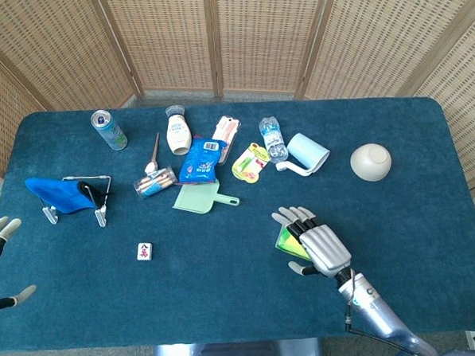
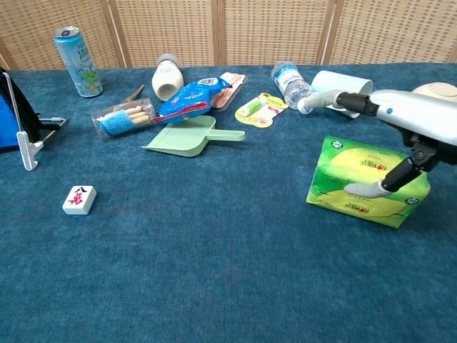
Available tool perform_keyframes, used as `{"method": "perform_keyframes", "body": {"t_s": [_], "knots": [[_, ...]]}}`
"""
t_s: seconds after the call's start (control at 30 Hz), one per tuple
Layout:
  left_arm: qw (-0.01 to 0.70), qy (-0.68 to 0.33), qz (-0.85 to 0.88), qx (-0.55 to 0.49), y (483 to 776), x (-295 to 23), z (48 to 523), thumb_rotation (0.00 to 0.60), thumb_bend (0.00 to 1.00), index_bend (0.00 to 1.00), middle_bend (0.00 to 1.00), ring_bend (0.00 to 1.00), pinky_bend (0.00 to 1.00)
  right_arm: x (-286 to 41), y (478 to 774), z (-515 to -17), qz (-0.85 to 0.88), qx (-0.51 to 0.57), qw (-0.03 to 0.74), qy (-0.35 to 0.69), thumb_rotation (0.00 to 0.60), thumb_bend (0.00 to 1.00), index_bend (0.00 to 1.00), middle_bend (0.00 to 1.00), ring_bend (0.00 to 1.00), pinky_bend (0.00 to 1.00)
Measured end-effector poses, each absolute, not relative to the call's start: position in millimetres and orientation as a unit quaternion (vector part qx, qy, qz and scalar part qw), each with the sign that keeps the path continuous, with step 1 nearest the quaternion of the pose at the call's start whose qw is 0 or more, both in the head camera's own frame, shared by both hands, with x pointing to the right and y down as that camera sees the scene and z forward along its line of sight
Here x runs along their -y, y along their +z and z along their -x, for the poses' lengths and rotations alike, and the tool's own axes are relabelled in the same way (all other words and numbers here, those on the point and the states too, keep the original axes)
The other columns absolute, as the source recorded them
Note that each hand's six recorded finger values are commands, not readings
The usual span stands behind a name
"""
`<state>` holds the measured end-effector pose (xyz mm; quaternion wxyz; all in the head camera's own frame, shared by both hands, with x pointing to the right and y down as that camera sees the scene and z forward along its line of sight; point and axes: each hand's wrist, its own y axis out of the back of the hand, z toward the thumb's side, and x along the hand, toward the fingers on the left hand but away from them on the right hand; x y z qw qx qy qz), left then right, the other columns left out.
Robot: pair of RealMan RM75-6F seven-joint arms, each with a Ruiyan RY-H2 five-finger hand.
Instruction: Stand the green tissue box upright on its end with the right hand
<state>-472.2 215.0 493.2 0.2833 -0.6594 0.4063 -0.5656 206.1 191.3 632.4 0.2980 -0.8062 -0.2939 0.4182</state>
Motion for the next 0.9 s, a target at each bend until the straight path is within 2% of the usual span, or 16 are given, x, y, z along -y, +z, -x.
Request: {"method": "perform_keyframes", "body": {"t_s": [0.1, 0.27, 0.53, 0.73, 0.9], "knots": [[0.284, -0.566, 0.658, -0.408, 492.8, -214.7, 472.9, 0.6, 0.04, 0.0, 0.0, 0.0, 0.0, -188.7, 635.7, -198.8, 0.804, 0.286, 0.3, 0.426, 0.6, 0.11, 0.0, 0.0, 0.0, 0.03], [0.282, -0.566, 0.658, -0.408, 492.9, -214.5, 473.9, 0.6, 0.04, 0.0, 0.0, 0.0, 0.0, -184.0, 640.8, -185.9, 0.803, 0.281, 0.301, 0.431, 0.6, 0.11, 0.0, 0.0, 0.0, 0.03], [0.281, -0.566, 0.657, -0.41, 492.7, -213.7, 475.7, 0.6, 0.04, 0.0, 0.0, 0.0, 0.0, -172.7, 655.8, -179.8, 0.794, 0.285, 0.296, 0.447, 0.6, 0.19, 0.04, 0.09, 0.01, 0.04], [0.281, -0.566, 0.659, -0.409, 492.9, -213.7, 474.9, 0.6, 0.04, 0.0, 0.0, 0.0, 0.0, -172.5, 664.1, -179.6, 0.789, 0.28, 0.301, 0.456, 0.6, 0.28, 0.13, 0.2, 0.08, 0.15], [0.281, -0.566, 0.657, -0.411, 492.3, -213.6, 476.2, 0.6, 0.04, 0.0, 0.0, 0.0, 0.0, -172.7, 668.9, -180.2, 0.781, 0.277, 0.316, 0.462, 0.6, 0.34, 0.22, 0.28, 0.15, 0.29]]}}
